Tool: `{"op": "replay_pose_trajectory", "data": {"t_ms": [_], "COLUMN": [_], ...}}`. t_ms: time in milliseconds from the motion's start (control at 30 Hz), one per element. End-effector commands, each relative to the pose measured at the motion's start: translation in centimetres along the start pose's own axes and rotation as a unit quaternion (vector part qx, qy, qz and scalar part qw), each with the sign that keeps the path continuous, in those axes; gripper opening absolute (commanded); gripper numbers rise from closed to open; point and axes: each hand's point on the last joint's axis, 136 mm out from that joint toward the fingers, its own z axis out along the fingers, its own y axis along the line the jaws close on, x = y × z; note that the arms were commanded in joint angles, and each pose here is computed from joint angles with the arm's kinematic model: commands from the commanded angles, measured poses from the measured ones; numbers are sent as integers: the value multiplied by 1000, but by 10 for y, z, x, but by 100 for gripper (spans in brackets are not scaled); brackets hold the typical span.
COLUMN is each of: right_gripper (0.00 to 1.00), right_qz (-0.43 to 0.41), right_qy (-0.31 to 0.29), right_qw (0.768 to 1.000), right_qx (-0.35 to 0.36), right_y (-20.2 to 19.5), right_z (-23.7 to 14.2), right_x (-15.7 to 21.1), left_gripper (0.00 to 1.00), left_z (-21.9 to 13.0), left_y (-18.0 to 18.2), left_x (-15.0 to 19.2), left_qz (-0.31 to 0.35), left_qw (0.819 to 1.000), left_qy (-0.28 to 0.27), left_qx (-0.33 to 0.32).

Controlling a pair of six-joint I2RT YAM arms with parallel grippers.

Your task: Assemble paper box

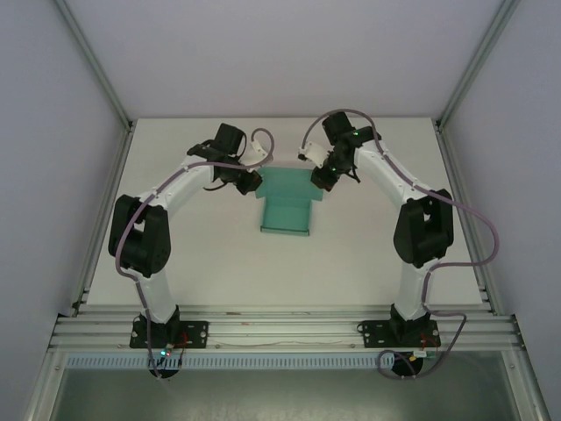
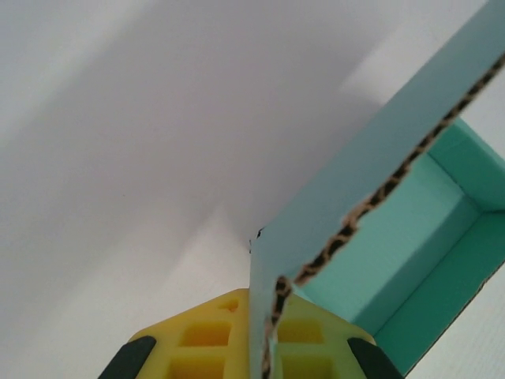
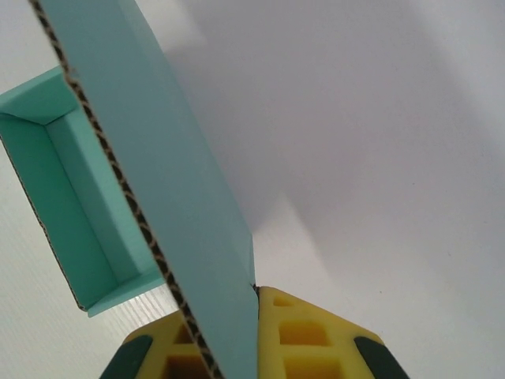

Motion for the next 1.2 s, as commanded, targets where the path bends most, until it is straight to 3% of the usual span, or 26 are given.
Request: {"op": "replay_pose_trajectory", "data": {"t_ms": [0, 167, 400, 533, 767, 1167], "right_gripper": [0, 0, 0, 0, 0, 0], "right_qz": [68, 231, 394, 431, 490, 447], "right_qy": [-21, -115, -204, -220, -239, -274], "right_qw": [996, 962, 887, 869, 826, 819], "right_qx": [45, 92, 131, 105, 145, 233], "right_y": [-17, -36, -38, -30, -39, -14], "right_z": [-13, -24, -14, 5, 20, 32], "right_x": [-11, -39, -58, -68, -58, -30], "left_gripper": [0, 0, 0, 0, 0, 0], "left_z": [-16, -19, -2, 13, 36, 51], "left_y": [12, 19, 29, 28, 14, -1], "left_x": [-19, -33, -43, -50, -29, 7], "left_qz": [-55, -159, -287, -304, -293, -303], "left_qw": [997, 981, 945, 938, 944, 941], "left_qy": [-41, -92, -145, -152, -120, -117], "left_qx": [-43, -60, -65, -71, -91, -90]}}
